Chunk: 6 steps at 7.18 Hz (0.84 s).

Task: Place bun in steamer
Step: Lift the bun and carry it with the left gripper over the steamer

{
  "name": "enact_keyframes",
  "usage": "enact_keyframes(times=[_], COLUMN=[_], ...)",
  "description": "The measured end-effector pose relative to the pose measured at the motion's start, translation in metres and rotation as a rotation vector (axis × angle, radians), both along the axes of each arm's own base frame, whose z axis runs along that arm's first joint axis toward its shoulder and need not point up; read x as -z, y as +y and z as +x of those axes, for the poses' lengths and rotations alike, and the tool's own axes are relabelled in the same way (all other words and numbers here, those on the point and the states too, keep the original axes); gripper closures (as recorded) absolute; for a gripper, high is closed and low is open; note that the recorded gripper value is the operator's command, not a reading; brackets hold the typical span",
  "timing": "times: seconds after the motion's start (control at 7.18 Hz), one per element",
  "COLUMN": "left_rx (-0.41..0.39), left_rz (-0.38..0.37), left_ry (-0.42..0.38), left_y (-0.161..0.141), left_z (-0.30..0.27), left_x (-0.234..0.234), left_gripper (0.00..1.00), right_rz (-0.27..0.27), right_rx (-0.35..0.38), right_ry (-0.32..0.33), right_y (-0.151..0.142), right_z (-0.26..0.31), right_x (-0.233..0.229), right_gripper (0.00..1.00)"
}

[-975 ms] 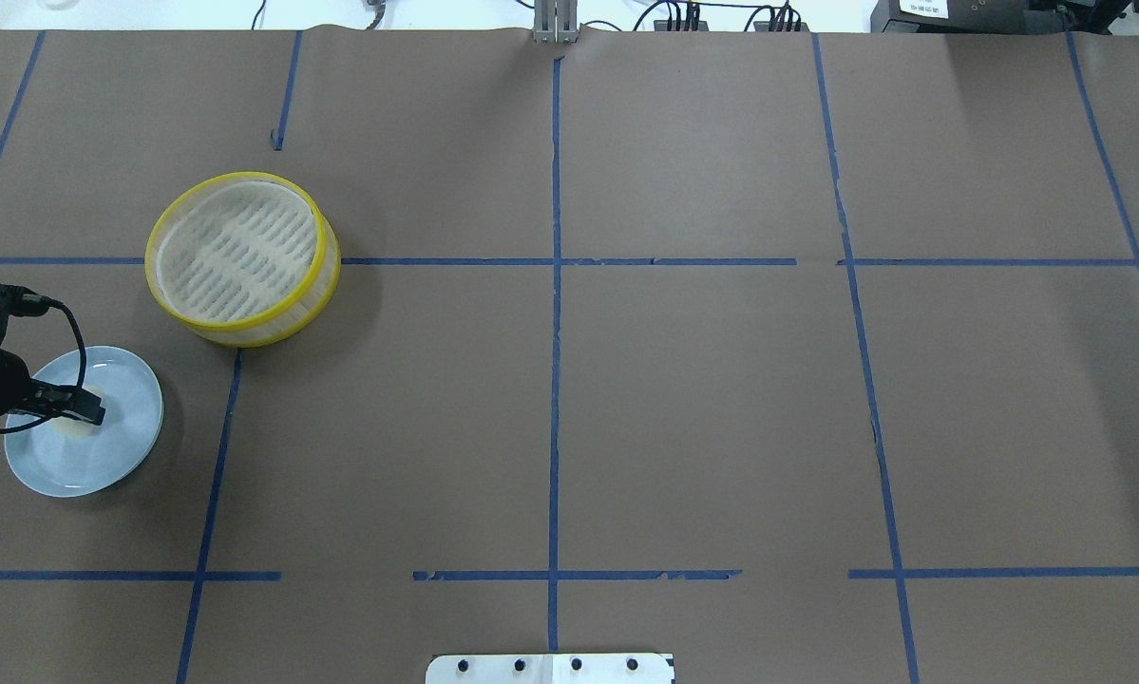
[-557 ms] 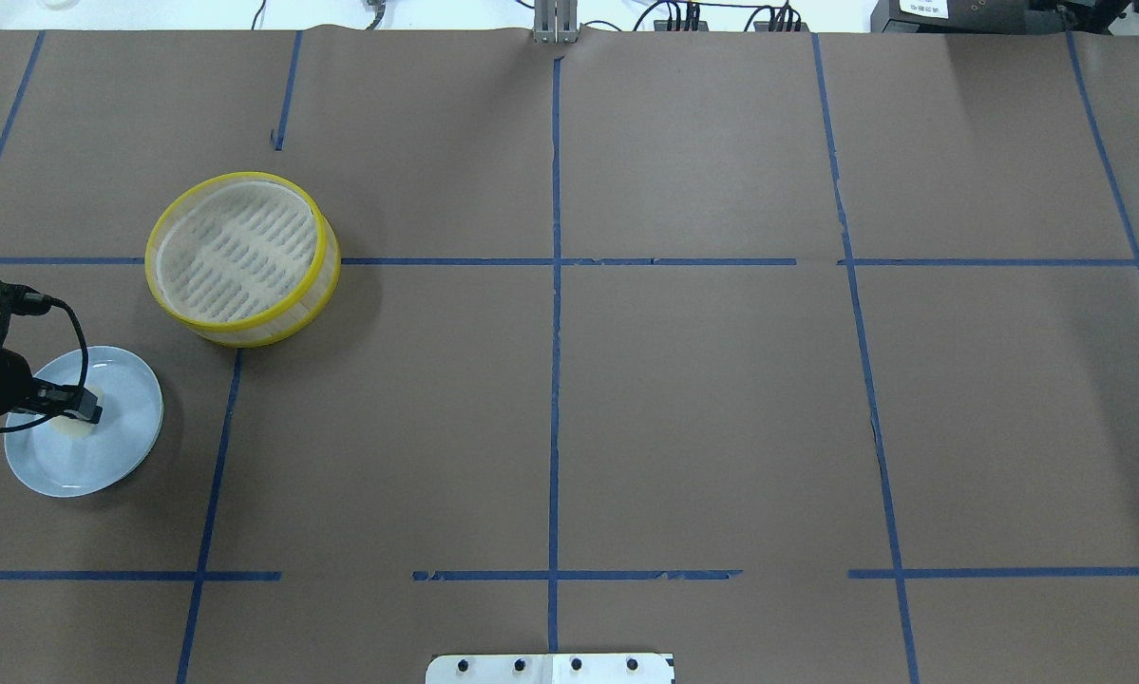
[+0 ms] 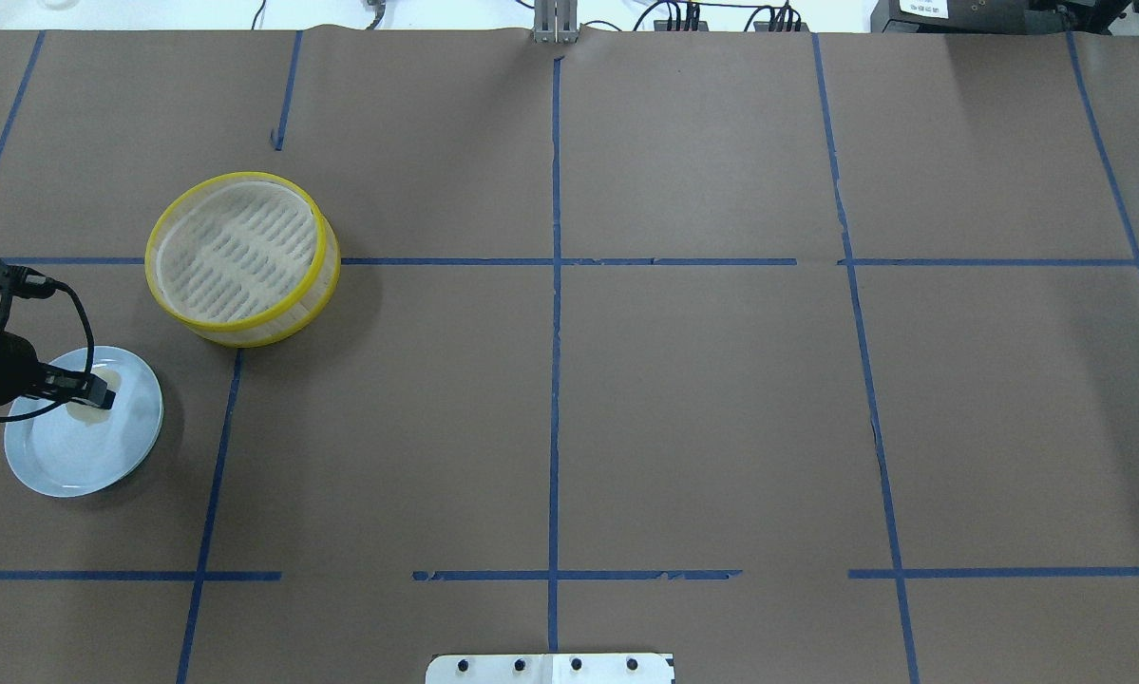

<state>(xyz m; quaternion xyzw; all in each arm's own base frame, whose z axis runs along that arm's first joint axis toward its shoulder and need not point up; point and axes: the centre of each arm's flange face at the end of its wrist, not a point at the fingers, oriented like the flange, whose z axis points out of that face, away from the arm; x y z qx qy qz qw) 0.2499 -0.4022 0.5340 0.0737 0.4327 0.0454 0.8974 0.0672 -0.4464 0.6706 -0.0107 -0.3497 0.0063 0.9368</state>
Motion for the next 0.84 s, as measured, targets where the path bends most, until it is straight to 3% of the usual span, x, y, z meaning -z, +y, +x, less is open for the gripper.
enact_keyframes(times=[0.42,0.84], left_rx=[0.078,0.121], left_rz=[0.041,-0.071], left_ry=[0.039,-0.013], left_y=[-0.062,-0.139], left_z=[0.002,0.055], left_x=[0.071,0.107], left_gripper=[0.62,0.62], right_rz=[0.000,0.000], right_rx=[0.000,0.000], right_ry=[0.000,0.000], right_y=[0.000,0.000], right_z=[0.000,0.000], right_x=[0.000,0.000], right_gripper=[0.00,0.00])
